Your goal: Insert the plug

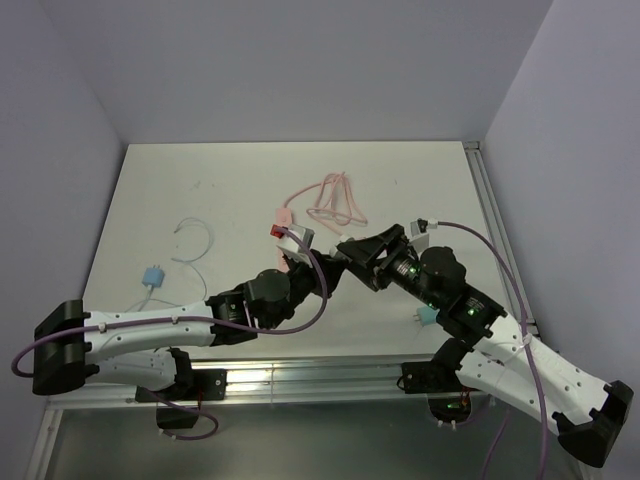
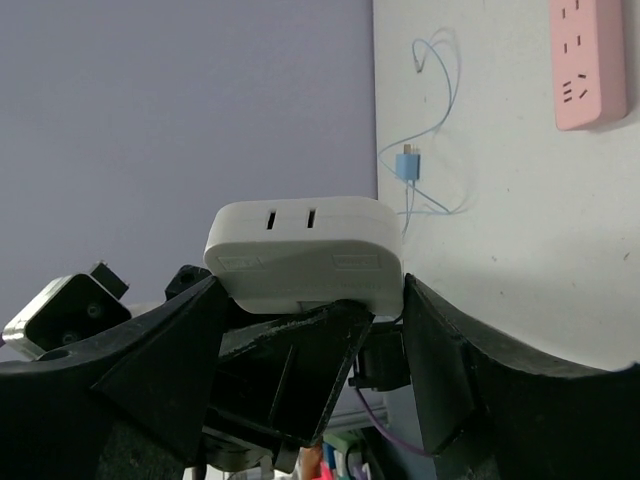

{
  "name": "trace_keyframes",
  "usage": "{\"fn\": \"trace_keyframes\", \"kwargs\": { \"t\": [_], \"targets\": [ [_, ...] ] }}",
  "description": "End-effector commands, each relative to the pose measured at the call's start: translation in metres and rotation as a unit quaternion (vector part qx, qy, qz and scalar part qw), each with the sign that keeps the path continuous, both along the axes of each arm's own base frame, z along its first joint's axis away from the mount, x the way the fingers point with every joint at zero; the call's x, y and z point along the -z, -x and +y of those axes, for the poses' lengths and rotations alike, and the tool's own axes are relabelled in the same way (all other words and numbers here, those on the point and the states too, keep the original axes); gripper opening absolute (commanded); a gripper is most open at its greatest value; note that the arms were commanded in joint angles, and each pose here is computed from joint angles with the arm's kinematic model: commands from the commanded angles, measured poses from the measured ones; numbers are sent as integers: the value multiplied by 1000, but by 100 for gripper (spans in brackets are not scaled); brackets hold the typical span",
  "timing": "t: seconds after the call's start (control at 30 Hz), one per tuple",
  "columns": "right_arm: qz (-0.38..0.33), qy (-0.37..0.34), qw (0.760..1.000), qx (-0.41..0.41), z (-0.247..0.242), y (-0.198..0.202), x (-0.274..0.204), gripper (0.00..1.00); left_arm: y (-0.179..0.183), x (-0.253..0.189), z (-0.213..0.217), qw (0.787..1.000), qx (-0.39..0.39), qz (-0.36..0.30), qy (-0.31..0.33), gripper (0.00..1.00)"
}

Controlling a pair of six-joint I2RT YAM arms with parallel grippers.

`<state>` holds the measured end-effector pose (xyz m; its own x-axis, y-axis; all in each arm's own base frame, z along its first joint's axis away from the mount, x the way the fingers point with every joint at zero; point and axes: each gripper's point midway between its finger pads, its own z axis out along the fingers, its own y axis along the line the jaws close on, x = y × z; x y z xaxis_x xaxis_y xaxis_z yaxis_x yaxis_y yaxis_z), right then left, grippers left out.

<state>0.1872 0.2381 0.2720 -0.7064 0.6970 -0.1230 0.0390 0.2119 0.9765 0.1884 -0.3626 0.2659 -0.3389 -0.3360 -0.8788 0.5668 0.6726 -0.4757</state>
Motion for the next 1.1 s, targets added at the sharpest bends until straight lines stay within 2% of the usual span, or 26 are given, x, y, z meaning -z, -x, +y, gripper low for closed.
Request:
{"fn": "trace_keyframes", "kwargs": {
  "t": [0.0, 0.03, 0.07, 0.1, 0.17, 0.23, 0.27, 0.3, 0.33, 0.4, 0.47, 0.53, 0.57, 0.6, 0.67, 0.73, 0.8, 0.87, 0.97, 1.07],
  "targets": [
    [-30, -25, 999, -15, 6, 5, -21, 0, -6, -20, 9, 999, -12, -10, 30, 21],
    [-32, -25, 999, -21, 7, 6, -21, 0, -5, -20, 8, 999, -2, -13, 29, 17],
    [-37, -22, 999, -25, 8, 7, -21, 0, -4, -21, 8, 999, 2, -14, 29, 6],
    [-41, -18, 999, -28, 9, 8, -20, 0, -4, -22, 8, 999, 5, -15, 30, 0],
    [-57, -3, 998, -37, 9, 9, -22, 2, 0, -22, 9, 999, 21, -19, 32, 1],
    [-76, 6, 996, -45, 10, 11, -25, 25, 4, -25, 11, 998, 35, -20, 38, 0],
    [-112, 10, 991, -65, 12, 17, -33, 42, 5, -22, 11, 998, 48, -15, 37, 0],
    [-123, 16, 989, -76, 13, 20, -33, 74, 8, -28, 14, 997, 59, -14, 46, 0],
    [-138, 15, 987, -79, 11, 23, -40, 84, 5, -27, 17, 997, 61, -6, 54, 0],
    [-169, 41, 982, -77, 7, 22, -43, 94, 12, -29, 19, 994, 95, 3, 56, 0],
    [-199, 79, 974, -73, 0, 23, -47, 96, 7, -27, 27, 994, 95, 29, 53, 0],
    [-225, 106, 965, -85, -4, 28, -53, 98, 8, -32, 31, 989, 127, 45, 59, 0],
    [-251, 136, 954, -96, -5, 28, -50, 98, 9, -33, 34, 988, 136, 51, 60, 0],
    [-263, 150, 947, -111, -4, 32, -51, 96, 17, -28, 35, 983, 164, 68, 52, 0],
    [-282, 193, 931, -124, -8, 33, -49, 91, 15, -35, 44, 980, 172, 77, 62, 0],
    [-287, 221, 924, -122, -13, 31, -47, 81, 21, -31, 48, 973, 196, 102, 63, 0],
    [-293, 234, 918, -132, -14, 32, -47, 77, 29, -25, 51, 964, 218, 137, 63, 0],
    [-301, 248, 907, -160, -8, 35, -41, 76, 29, -27, 56, 958, 234, 145, 77, 0],
    [-321, 255, 888, -210, 4, 41, -37, 68, 36, -29, 59, 941, 275, 168, 102, 0],
    [-339, 252, 872, -249, 15, 45, -34, 68, 42, -31, 61, 927, 309, 183, 109, 0]
  ]
}}
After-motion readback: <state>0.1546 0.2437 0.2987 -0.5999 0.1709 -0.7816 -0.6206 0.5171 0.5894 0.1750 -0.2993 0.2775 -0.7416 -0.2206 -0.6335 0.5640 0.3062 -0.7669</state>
